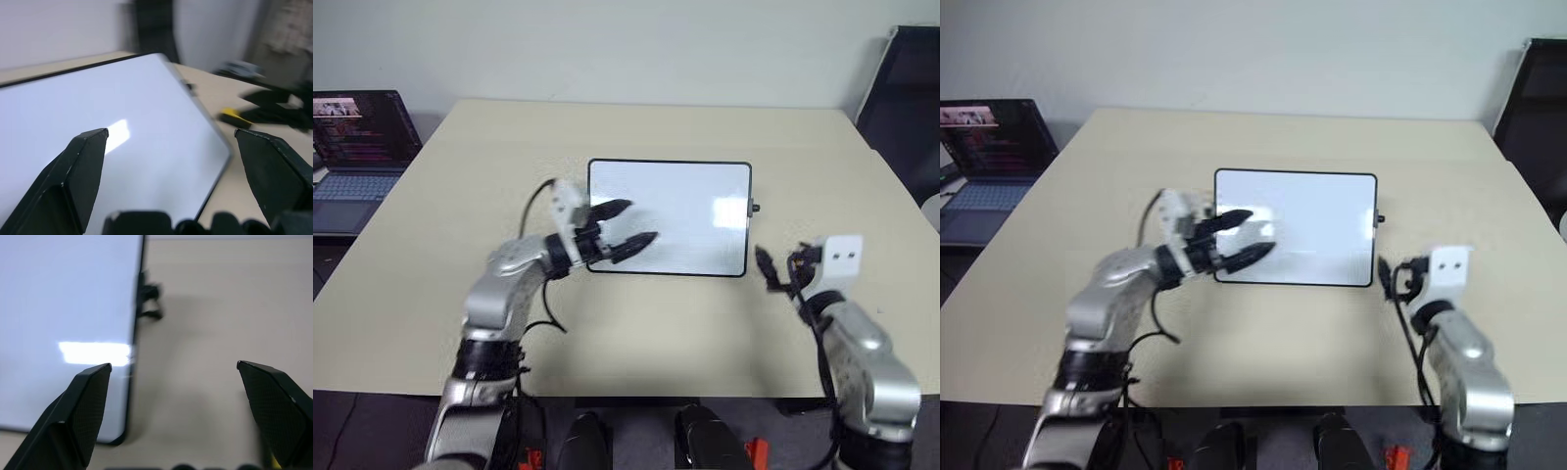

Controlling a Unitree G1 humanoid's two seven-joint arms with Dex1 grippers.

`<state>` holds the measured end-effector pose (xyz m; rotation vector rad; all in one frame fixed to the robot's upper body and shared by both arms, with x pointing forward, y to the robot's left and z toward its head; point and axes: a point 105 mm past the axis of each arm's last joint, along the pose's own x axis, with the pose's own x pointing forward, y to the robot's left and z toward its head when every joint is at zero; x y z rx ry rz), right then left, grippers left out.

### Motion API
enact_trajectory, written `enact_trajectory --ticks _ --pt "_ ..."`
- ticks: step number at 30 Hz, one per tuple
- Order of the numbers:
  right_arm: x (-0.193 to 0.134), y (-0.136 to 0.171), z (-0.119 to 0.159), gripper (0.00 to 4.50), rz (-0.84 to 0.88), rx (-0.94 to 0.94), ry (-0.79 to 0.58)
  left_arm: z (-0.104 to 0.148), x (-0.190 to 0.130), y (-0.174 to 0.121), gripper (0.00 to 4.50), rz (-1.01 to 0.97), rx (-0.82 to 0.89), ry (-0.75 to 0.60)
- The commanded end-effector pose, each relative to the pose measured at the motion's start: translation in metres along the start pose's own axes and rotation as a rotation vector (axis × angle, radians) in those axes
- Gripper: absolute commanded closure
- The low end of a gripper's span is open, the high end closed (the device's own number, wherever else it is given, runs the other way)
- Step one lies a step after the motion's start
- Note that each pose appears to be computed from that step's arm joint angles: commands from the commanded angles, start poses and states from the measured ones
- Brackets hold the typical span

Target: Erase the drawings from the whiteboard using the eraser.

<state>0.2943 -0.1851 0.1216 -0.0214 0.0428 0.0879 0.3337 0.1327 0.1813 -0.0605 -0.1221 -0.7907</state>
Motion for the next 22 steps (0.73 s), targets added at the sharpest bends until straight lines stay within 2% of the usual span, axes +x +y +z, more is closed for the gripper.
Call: enact_trajectory --ticks 1,5,8,15,22 --pt "-0.013 0.001 0.005 0.01 -0.065 -0.082 -0.146 0.01 -0.037 0.017 0.0 0.297 0.018 -0.089" --pt "-0.024 -0.001 -0.013 0.01 -0.085 -0.025 -0.187 -0.022 -0.068 0.026 0.0 0.502 0.088 0.002" --pt "-0.028 -0.017 -0.018 0.01 -0.124 -0.012 -0.198 -0.024 -0.07 0.031 0.0 0.577 0.117 -0.007" --pt "-0.036 -0.045 -0.009 0.01 -0.17 -0.029 -0.212 -0.023 -0.063 0.028 0.0 0.595 0.142 -0.011" --pt "-0.04 -0.045 -0.011 0.01 -0.197 -0.004 -0.17 -0.035 -0.046 0.016 0.0 0.538 0.113 0.007"
